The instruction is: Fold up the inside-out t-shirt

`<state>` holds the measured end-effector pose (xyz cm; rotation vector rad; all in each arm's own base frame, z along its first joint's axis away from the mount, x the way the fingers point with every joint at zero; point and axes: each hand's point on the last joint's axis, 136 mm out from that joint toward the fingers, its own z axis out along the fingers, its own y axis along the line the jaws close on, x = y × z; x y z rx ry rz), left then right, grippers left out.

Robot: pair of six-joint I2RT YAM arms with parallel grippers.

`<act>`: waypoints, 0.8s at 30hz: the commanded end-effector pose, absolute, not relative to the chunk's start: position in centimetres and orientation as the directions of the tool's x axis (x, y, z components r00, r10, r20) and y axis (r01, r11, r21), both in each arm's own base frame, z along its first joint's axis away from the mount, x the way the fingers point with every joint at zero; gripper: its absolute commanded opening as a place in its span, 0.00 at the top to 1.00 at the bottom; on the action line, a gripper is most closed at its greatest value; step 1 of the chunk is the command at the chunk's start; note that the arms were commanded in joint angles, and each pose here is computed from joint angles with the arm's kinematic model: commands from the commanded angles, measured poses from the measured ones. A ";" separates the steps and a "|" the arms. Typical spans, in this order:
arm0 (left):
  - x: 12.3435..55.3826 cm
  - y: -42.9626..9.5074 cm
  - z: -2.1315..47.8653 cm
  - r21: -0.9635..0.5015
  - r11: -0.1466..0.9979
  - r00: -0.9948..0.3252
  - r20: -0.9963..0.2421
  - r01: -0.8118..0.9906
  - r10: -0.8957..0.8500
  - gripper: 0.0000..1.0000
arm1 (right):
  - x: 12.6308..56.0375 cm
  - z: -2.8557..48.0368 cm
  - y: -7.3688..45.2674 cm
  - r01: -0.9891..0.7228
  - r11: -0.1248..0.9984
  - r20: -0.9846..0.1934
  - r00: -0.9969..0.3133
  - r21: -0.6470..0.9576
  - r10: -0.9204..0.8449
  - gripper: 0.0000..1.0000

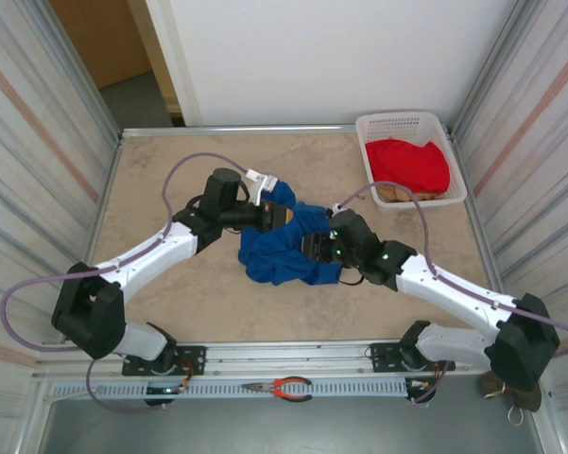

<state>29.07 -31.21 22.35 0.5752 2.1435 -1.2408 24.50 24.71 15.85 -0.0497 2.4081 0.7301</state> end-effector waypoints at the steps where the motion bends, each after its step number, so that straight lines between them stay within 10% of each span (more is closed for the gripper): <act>1: 28.7 -31.4 24.4 -0.618 0.433 -0.703 -0.710 0.657 0.053 1.00 | 25.0 15.8 26.2 -0.235 0.839 -0.572 -0.813 0.491 0.108 0.54; 6: 28.9 -31.1 24.8 -0.616 0.448 -0.700 -0.713 0.649 0.034 1.00 | 25.6 13.2 27.5 -0.224 0.855 -0.533 -0.843 0.467 0.070 0.64; 10: 30.2 -30.1 23.9 -0.615 0.518 -0.719 -0.695 0.595 0.000 1.00 | 25.7 13.7 27.3 -0.236 0.856 -0.544 -0.837 0.460 0.062 1.00; 24: 35.0 -25.8 20.6 -0.718 0.565 -0.787 -0.590 0.407 -0.182 1.00 | 21.7 27.1 24.1 -0.546 0.656 -0.810 -0.558 0.522 0.181 1.00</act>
